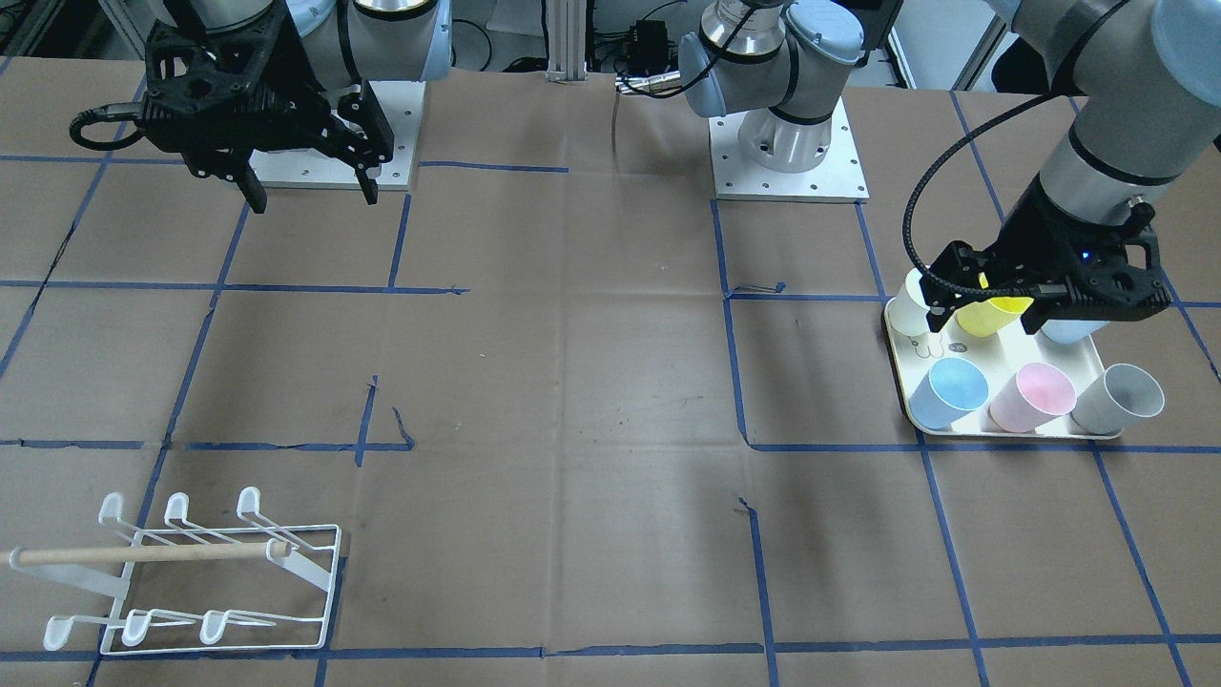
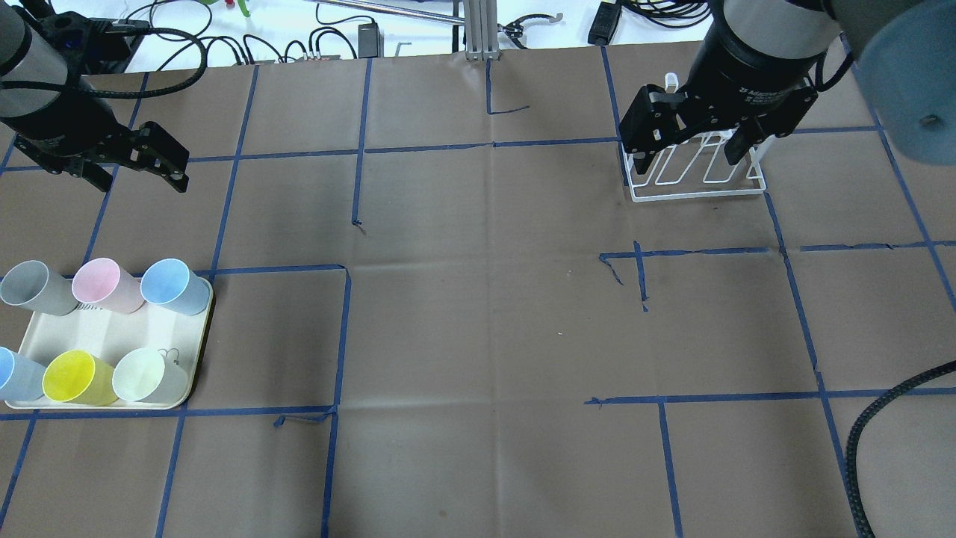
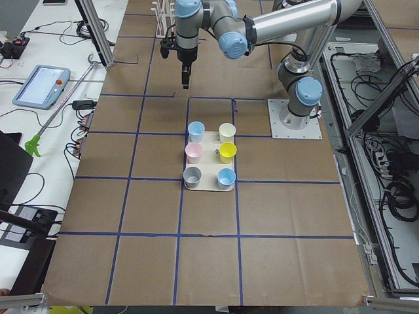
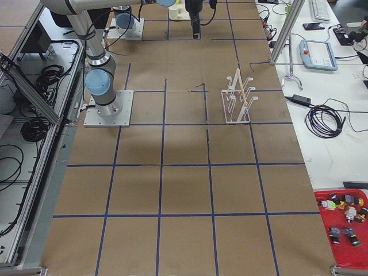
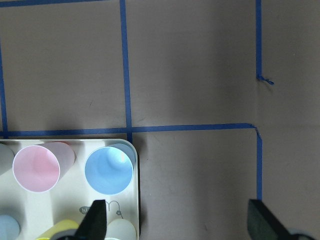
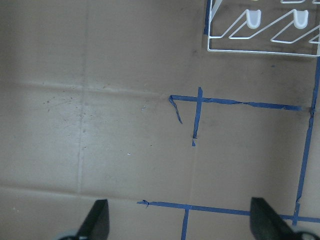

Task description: Transfer IKEA cup to right arm and place on rack

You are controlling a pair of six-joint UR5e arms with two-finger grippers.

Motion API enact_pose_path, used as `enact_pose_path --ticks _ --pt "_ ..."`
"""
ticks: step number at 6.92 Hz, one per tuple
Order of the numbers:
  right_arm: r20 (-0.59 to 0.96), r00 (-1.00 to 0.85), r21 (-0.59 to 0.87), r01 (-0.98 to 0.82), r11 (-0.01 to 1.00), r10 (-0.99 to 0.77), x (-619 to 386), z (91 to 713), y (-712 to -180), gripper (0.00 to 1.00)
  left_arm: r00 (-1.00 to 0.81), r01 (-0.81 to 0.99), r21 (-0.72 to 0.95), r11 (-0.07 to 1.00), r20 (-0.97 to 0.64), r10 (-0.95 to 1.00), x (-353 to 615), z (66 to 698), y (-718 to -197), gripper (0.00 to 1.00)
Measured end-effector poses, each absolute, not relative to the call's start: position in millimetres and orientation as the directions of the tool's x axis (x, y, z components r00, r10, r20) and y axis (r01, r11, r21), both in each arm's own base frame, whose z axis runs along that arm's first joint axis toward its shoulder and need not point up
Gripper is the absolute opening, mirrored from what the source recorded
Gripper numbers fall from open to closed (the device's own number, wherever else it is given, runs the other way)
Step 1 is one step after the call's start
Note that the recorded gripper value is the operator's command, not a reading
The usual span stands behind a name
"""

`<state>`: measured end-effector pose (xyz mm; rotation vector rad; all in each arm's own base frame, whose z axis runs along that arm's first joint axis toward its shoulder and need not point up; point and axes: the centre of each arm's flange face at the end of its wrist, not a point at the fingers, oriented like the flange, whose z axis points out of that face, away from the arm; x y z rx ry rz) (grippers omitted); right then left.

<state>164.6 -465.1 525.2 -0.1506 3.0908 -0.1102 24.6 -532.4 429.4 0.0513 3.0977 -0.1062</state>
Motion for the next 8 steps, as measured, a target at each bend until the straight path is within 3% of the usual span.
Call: enact_pose_path --ticks 8 --pt "-0.042 -0.994 -0.072 -0.094 0.993 -0.097 165 525 -465 1.0 -1.0 -0.022 -0.007 1.0 -0.009 -0.022 80 230 -503 1.0"
